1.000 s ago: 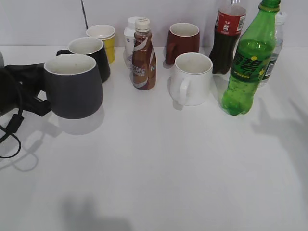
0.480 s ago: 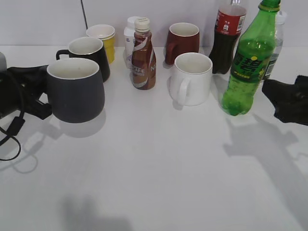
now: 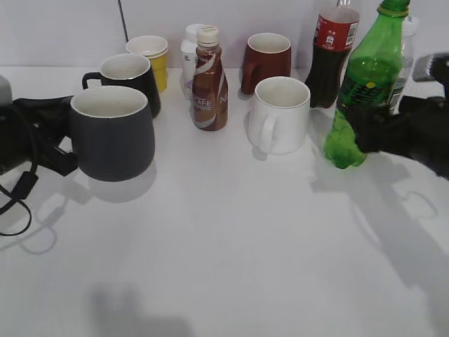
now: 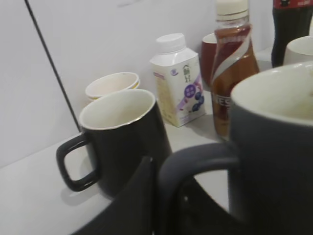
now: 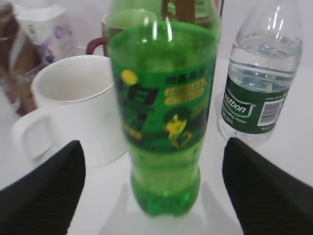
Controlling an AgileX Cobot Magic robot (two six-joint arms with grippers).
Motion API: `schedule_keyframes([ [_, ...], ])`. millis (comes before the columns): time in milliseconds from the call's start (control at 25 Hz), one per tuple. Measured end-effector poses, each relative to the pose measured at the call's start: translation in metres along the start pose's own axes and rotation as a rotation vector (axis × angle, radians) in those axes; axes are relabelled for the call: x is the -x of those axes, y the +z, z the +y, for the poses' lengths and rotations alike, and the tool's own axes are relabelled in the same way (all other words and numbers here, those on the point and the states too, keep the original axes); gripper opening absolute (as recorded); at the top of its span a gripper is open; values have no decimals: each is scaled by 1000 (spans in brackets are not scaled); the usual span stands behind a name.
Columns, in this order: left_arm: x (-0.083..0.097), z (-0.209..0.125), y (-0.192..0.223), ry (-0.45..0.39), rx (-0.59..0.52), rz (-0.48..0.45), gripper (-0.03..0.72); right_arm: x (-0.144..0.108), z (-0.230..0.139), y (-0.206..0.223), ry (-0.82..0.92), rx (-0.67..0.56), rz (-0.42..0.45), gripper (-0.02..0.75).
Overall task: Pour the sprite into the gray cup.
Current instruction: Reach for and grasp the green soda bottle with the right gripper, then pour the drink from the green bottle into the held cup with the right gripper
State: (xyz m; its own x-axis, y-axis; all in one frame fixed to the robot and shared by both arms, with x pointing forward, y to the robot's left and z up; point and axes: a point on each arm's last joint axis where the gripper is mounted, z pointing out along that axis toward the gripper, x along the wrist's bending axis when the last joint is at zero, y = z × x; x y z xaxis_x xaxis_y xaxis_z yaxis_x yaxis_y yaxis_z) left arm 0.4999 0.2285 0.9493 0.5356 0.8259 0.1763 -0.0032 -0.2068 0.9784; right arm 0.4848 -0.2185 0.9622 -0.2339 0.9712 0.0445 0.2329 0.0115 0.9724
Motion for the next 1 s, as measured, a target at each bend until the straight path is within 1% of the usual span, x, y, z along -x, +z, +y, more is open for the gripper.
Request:
schedule_keyframes([
  [160,8,2,2,7,-1,-32,44,-2,6,34,25,13,-23,669],
  [240,13,4,2,15,-17,-50,44,-2,7,51,44,4,-38,656],
  [280,16,5,3,20,-25,-60,44,-2,4,57,48,-11,-43,629],
  [320,19,6,2,27,-37,-70,44,-3,3,62,51,-21,-45,571],
  [400,25,10,1,44,-59,-87,44,-3,4,63,53,-38,-45,422],
  [480,31,18,-1,63,-64,-104,44,-4,7,59,48,-66,-31,417],
  [560,36,26,-5,66,-66,-116,44,-8,14,52,10,-91,10,417],
  [640,42,32,-7,68,-71,-130,44,-15,22,43,-93,-100,89,417],
  [720,49,37,-8,78,-83,-153,44,-26,38,32,-210,-72,161,417],
  [840,60,44,-4,65,-131,-187,44,-45,60,22,-409,-59,236,417],
  [1000,74,58,7,80,-161,-227,44,-71,77,19,-684,-46,318,417],
])
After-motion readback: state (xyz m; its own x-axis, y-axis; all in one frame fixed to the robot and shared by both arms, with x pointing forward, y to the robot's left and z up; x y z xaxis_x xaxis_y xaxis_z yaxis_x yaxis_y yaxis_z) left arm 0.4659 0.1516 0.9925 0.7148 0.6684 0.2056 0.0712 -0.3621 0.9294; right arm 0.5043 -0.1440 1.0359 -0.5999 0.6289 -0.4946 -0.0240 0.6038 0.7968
